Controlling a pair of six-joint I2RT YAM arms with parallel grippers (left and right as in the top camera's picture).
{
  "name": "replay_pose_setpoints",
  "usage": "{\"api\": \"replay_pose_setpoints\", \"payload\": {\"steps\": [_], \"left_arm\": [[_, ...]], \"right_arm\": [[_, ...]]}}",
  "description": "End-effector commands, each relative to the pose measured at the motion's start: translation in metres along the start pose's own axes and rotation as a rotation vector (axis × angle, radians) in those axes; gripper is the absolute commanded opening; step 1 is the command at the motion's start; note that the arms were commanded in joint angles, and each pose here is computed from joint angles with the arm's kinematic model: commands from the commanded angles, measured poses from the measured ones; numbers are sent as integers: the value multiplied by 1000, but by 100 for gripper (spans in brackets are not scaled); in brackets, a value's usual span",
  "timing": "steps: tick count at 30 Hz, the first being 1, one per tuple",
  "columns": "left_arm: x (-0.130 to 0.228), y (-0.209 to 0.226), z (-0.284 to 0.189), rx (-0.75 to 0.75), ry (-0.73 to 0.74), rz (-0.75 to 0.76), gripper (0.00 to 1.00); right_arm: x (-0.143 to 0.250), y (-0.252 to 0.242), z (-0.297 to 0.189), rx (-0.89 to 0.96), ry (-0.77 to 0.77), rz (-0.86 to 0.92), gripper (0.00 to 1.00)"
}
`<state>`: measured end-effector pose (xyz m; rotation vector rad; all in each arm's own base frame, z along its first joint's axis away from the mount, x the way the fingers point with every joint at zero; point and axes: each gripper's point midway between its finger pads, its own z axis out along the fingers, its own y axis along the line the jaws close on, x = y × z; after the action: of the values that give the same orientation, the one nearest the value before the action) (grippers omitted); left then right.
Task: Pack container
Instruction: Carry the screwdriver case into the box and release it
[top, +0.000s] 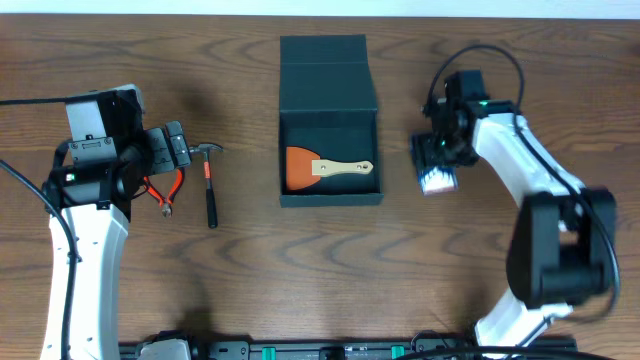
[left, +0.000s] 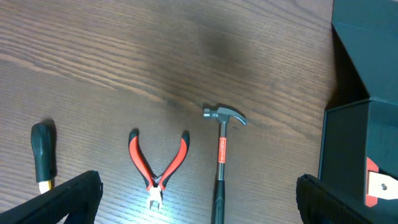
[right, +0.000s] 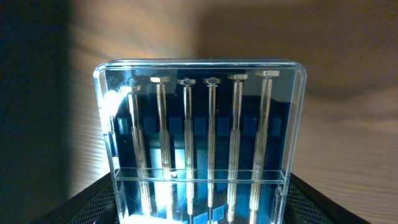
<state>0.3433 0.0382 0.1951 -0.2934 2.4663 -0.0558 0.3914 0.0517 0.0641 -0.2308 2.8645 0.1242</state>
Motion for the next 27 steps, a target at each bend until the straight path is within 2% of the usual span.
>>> {"api": "replay_pose_setpoints", "payload": {"steps": [1,3,5,6,8,12,16,21,23,27], "left_arm": [[-9,-2,-5,13,-21,8,98],[-9,-2,-5,13,-21,8,98],[-9,-2,-5,13,-21,8,98],[-9,-2,-5,13,-22,8,98],[-9,-2,-5,13,-21,8,98],[-9,-2,-5,13,-21,8,98],[-9,-2,-5,13,-21,8,98],[-9,-2,-5,13,-21,8,99],[-9,-2,-5,13,-21,8,98],[-9,-2,-5,13,-21,8,98]], "right_arm": [[-36,20,-65,-17,-199,-55,58],[-38,29,-84,-26,-246,-85,54],[-39,47,-103,-51,-292,-190,46],[-39,55,-112,-54,-315,-246,41],[-38,74,-130,-59,-365,-358,21],[-38,115,-160,-78,-470,-548,1],[-27,158,-163,-143,-508,-840,1],[-16,193,-140,-178,-505,-1229,1],[-20,197,-127,-171,-501,-1296,1],[-36,202,-95,-173,-500,-1296,1]]}}
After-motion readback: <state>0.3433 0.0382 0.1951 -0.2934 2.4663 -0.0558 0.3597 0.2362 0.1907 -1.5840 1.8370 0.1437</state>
